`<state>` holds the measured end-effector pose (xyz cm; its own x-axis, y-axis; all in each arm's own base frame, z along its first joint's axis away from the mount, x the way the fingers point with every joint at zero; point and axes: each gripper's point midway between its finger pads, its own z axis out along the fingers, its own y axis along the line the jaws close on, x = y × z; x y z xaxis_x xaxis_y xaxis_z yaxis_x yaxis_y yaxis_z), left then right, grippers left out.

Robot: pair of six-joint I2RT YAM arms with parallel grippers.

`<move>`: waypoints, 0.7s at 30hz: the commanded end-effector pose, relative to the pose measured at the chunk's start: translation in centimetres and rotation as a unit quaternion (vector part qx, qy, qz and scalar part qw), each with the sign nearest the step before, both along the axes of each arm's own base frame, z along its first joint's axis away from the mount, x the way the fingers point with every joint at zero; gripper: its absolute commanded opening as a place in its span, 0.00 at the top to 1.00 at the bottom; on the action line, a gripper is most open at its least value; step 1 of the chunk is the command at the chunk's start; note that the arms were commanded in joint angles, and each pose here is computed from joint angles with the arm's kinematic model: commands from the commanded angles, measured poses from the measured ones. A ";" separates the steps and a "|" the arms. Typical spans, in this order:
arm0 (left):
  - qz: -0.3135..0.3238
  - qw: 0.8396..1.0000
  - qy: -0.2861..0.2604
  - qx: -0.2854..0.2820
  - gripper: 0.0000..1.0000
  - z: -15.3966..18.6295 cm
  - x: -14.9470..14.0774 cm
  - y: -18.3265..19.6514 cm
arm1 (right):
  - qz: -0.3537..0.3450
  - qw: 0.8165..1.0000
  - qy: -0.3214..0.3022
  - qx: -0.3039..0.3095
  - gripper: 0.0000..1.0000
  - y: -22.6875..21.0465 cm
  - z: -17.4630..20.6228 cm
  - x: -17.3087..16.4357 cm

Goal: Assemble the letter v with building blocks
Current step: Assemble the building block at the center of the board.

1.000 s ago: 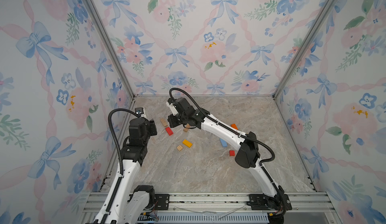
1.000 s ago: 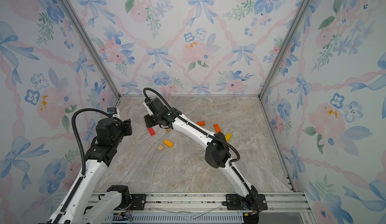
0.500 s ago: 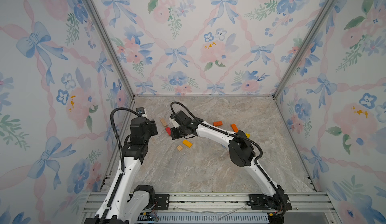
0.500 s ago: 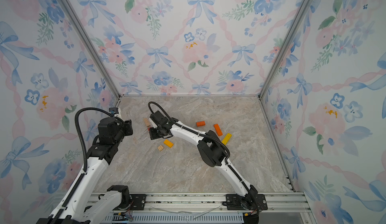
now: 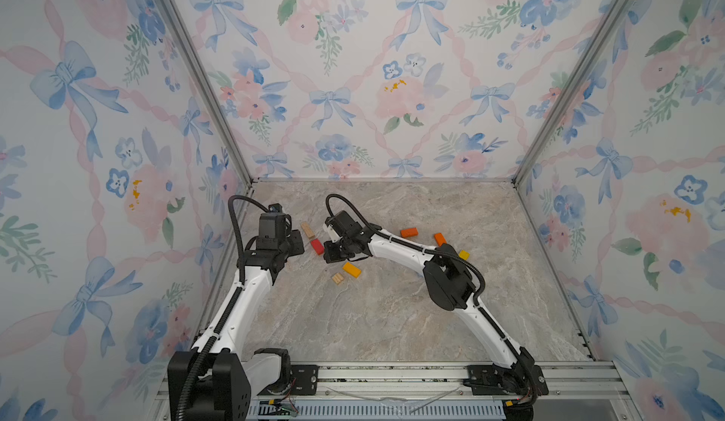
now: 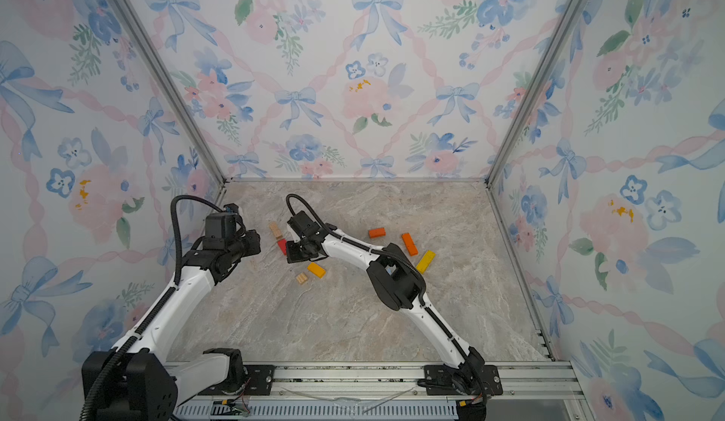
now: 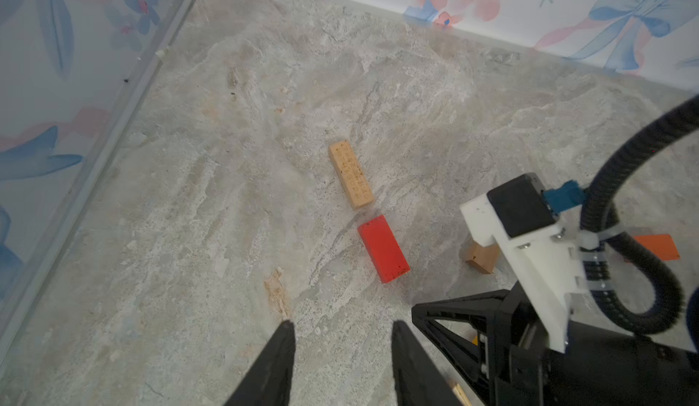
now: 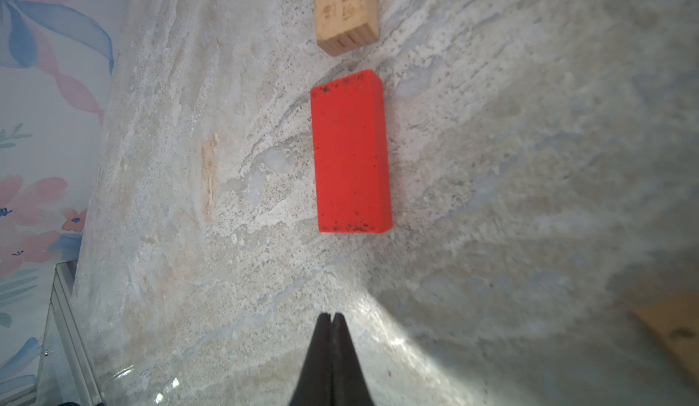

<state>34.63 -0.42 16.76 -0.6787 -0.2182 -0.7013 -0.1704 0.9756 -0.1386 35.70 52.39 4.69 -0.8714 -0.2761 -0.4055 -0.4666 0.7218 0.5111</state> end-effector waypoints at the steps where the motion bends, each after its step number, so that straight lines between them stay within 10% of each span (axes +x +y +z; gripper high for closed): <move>1: 0.000 0.999 0.030 -0.041 0.55 -0.6 -0.6 -0.7 | -0.005 1.000 0.018 -0.009 1.00 -0.5 -1.9 0.1; 21: 0.067 0.975 0.089 -0.192 0.60 -5.3 -0.1 0.5 | -0.030 0.999 0.043 -0.014 1.00 -0.7 -5.0 1.2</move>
